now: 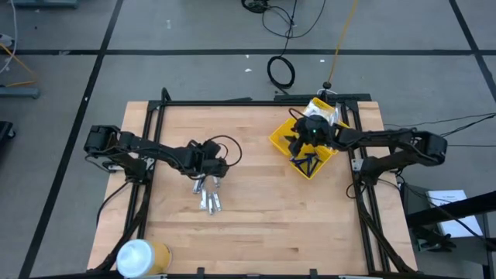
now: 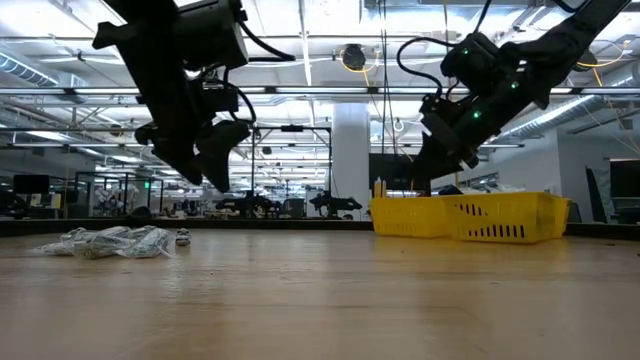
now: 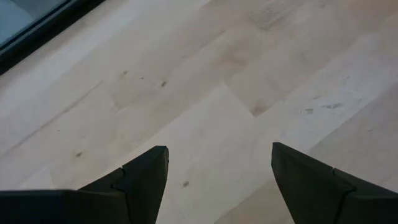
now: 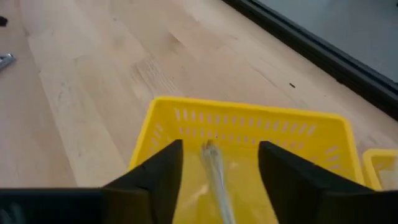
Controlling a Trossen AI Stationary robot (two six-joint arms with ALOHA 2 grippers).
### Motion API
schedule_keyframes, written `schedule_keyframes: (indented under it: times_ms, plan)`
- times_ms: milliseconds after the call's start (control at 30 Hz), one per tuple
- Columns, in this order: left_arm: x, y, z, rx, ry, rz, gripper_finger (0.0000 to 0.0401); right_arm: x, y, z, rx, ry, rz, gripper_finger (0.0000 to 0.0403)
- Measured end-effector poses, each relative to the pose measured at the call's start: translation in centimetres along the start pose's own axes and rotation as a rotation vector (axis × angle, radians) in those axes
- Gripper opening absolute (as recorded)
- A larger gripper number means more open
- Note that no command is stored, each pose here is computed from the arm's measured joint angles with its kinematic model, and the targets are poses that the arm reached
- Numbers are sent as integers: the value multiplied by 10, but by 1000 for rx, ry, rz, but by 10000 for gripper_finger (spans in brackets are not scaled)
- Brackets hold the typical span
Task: Pick & Place Travel size toiletries
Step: Put the nail cutter into the bottom left yellow bin
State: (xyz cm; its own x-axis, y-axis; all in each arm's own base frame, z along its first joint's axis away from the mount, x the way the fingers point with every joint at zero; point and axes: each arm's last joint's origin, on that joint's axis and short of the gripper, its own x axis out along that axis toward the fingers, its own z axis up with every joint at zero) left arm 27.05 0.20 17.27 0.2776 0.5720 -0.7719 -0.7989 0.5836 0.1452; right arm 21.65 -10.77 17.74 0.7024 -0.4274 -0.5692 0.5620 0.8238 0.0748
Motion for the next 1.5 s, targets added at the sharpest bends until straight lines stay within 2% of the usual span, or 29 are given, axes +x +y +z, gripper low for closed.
schedule_keyframes:
  times_ms: [100,200,467,700,867,1033,1167,1367,1500]
  plan:
    - [0,2,-3,3,40,6,274,-4,0,3,2,-21,4,229]
    - [-1,6,-9,-13,142,8,268,-12,2,8,1,-61,17,246]
    - [-15,3,-32,-112,365,-11,250,-40,11,22,-8,-191,74,250]
    - [-31,-8,-51,-156,433,-48,239,-50,19,25,-23,-227,116,243]
    - [-39,-9,-65,-215,500,6,229,-48,23,23,-32,-218,129,243]
    - [-45,-9,-72,-248,495,45,217,-49,25,23,-39,-218,137,243]
    - [-43,-8,-75,-257,484,50,208,-49,25,23,-37,-217,138,242]
    - [-27,-4,-90,-272,548,134,191,-50,29,22,-47,-213,154,242]
    - [-24,-3,-92,-272,562,152,183,-50,31,21,-52,-212,160,242]
